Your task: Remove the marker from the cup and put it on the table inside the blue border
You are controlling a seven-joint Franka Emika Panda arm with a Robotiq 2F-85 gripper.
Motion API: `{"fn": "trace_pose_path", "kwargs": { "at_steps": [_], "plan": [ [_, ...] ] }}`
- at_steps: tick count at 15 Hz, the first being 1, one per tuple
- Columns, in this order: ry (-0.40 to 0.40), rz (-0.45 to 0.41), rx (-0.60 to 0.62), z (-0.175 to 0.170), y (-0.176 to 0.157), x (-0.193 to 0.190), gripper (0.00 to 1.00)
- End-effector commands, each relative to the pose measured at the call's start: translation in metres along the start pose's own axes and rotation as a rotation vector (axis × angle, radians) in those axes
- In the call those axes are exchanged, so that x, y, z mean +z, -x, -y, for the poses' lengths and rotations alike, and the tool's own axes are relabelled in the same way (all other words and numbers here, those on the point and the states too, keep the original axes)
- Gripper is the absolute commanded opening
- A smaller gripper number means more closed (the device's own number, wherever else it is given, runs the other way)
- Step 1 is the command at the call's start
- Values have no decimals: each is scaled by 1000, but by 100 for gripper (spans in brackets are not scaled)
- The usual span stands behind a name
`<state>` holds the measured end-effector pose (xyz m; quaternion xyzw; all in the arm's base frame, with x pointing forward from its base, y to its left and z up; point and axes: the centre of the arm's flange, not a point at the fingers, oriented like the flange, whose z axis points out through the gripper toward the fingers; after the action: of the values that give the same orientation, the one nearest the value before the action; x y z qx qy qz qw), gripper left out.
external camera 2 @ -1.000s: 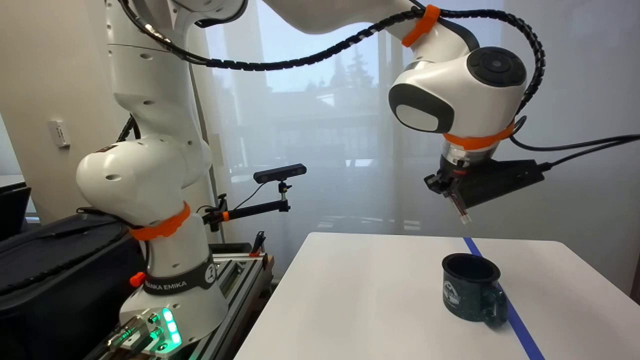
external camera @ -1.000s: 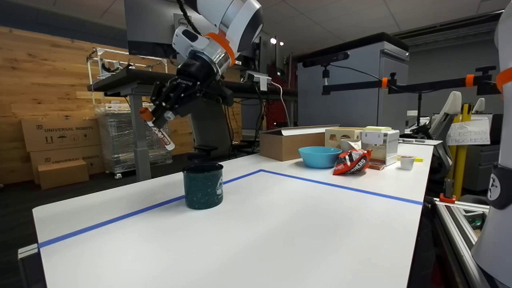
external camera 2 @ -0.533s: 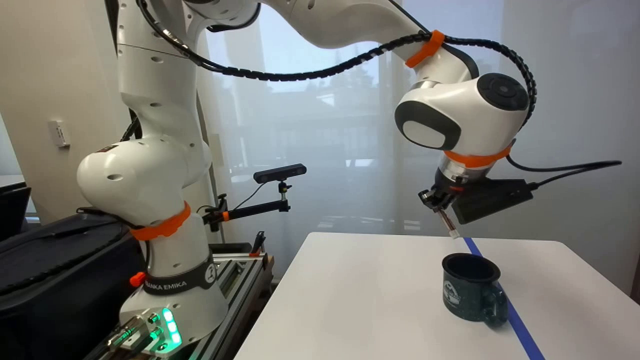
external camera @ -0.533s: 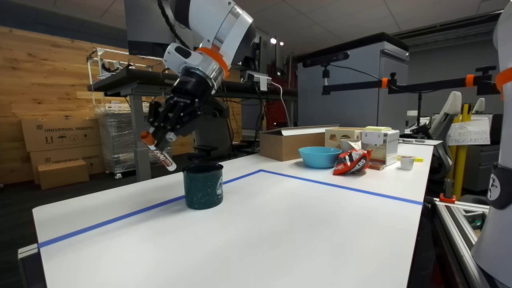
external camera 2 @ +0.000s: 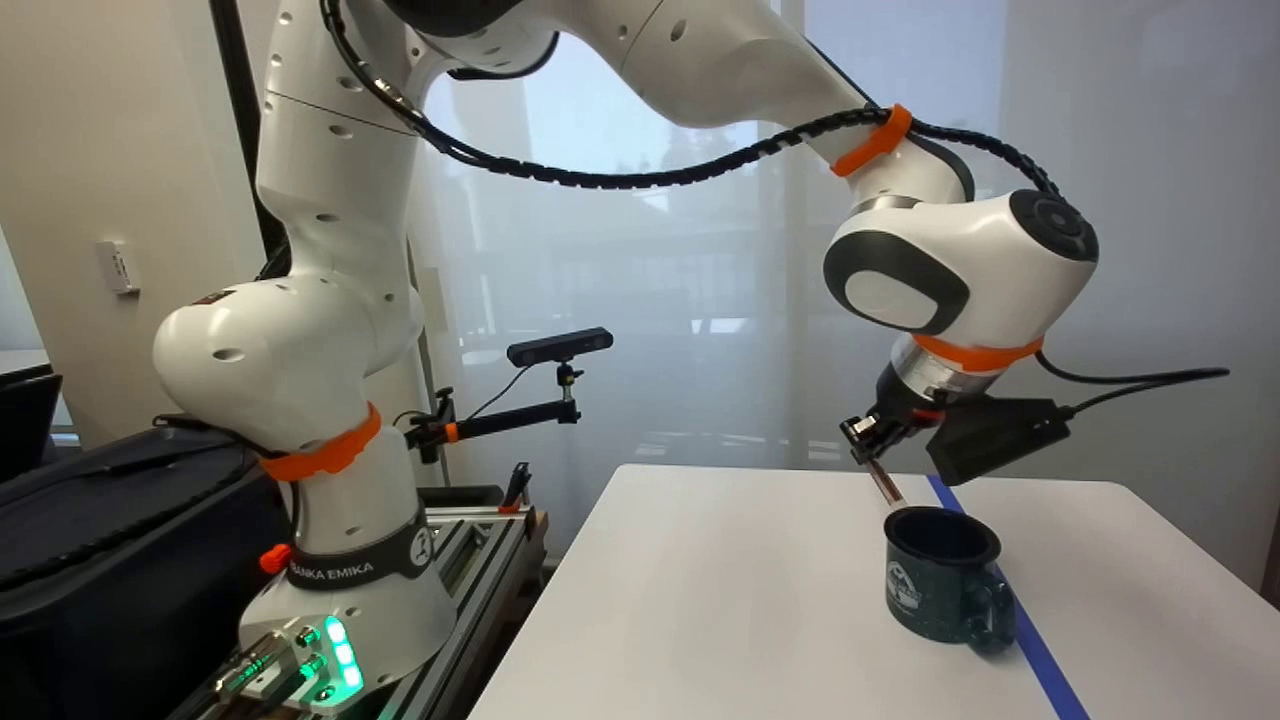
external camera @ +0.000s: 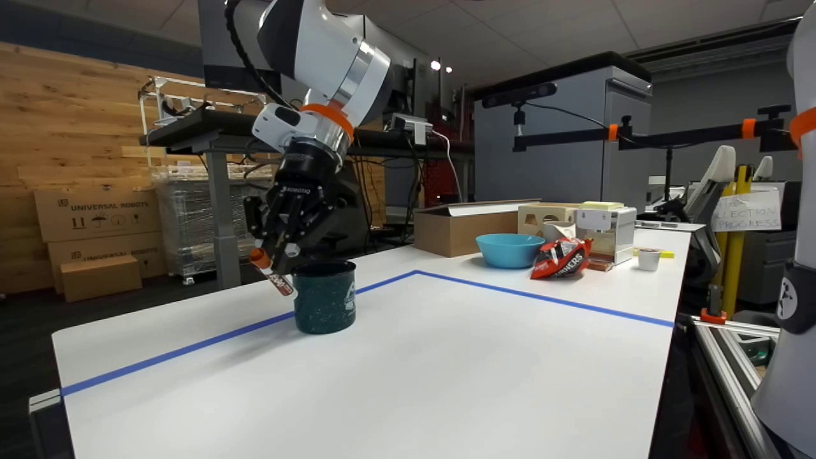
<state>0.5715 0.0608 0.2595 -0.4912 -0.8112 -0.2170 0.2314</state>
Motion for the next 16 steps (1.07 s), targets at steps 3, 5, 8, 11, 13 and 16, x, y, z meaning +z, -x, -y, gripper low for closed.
{"fn": "trace_pose_path", "kwargs": {
  "at_steps": [3,5,8,11,13,16],
  "plan": [
    [-107,23,-43,-13,7,2,5],
    [-136,32,-57,-13,9,6,5],
    [-180,46,-78,-15,11,11,5],
    [-213,55,-102,-19,11,18,5],
    [-236,54,-118,-22,10,24,5],
    [-270,47,-138,-25,7,33,5]
  ]
}}
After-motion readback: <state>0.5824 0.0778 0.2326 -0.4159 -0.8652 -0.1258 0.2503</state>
